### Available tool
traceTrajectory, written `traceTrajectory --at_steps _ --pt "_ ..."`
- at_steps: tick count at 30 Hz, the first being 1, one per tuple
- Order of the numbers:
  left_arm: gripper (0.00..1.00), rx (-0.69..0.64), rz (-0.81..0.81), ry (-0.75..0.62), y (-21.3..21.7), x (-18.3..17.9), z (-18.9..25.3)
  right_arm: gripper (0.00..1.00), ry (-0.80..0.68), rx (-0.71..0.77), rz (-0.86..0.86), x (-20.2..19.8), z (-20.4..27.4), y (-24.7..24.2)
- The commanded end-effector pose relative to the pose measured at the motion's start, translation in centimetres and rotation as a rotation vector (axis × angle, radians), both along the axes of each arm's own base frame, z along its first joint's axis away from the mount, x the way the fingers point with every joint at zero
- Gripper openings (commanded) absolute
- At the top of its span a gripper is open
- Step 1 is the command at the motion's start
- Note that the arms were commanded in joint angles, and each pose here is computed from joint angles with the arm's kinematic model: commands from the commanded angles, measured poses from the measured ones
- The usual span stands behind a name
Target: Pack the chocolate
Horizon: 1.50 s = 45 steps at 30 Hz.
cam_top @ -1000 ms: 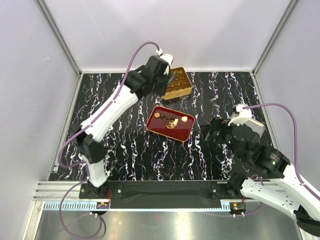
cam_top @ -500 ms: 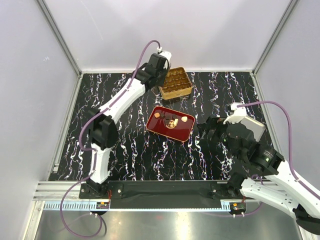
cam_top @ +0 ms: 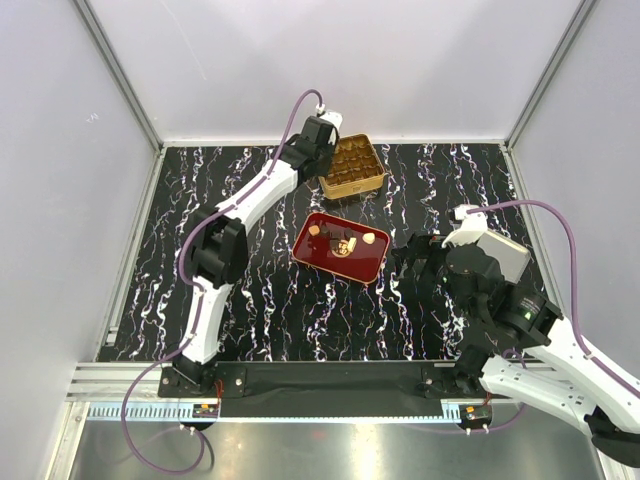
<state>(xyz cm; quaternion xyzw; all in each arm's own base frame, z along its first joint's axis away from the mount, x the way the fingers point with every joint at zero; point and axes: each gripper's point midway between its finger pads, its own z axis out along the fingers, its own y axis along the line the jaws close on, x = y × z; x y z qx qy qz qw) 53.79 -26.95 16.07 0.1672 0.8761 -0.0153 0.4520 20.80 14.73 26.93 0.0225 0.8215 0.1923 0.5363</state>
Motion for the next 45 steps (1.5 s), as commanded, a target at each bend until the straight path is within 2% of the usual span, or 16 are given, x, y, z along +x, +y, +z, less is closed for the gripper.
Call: traceTrajectory --at_steps 1,19,24,27,28,34,36,37,39,41,42,44,45 --pt "0.35 -0.055 -0.001 -0.087 -0.7 2.0 1.6 1.00 -0.039 -0.004 -0.021 0.5 0.9 -0.2" --pt "0.49 -0.048 -0.020 -0.077 -0.9 2.0 1.2 1.00 -0.054 -0.041 -0.022 1.1 0.8 0.1" --pt "0.47 -0.086 -0.038 -0.116 -1.0 1.0 5.1 1.00 -0.059 -0.037 -0.028 1.0 1.0 -0.3" --pt "0.47 -0.123 -0.045 -0.162 -0.8 -0.2 9.1 1.00 -0.068 -0.051 -0.043 1.1 0.7 -0.6" --pt "0.47 -0.138 -0.043 -0.181 -0.4 -1.0 11.1 1.00 -0.070 -0.055 -0.046 1.2 0.7 -0.8" --pt "0.46 -0.232 -0.066 -0.152 0.6 -5.8 15.4 1.00 -0.055 -0.055 -0.059 0.7 0.9 -1.4" --pt "0.45 -0.246 -0.070 -0.119 0.8 -7.4 15.5 1.00 -0.054 -0.040 -0.058 0.3 1.0 -1.7" --pt "0.44 -0.241 -0.065 -0.061 0.9 -8.7 13.9 1.00 -0.054 -0.036 -0.057 0.2 1.0 -1.8" --pt "0.44 -0.259 -0.075 -0.044 1.4 -10.9 14.6 1.00 -0.055 -0.026 -0.062 -0.1 1.2 -2.2" --pt "0.43 -0.258 -0.112 0.027 0.9 -13.5 12.3 1.00 -0.055 -0.018 -0.071 -0.3 1.3 -2.6" --pt "0.44 -0.274 -0.132 0.011 0.9 -14.9 13.4 1.00 -0.054 -0.015 -0.074 -0.6 1.3 -2.9" --pt "0.44 -0.253 -0.177 0.054 -0.1 -17.5 11.7 1.00 -0.050 -0.007 -0.084 -0.8 1.3 -3.3" --pt "0.44 -0.261 -0.194 0.046 -0.2 -18.6 12.3 1.00 -0.047 -0.008 -0.086 -1.0 1.2 -3.6"
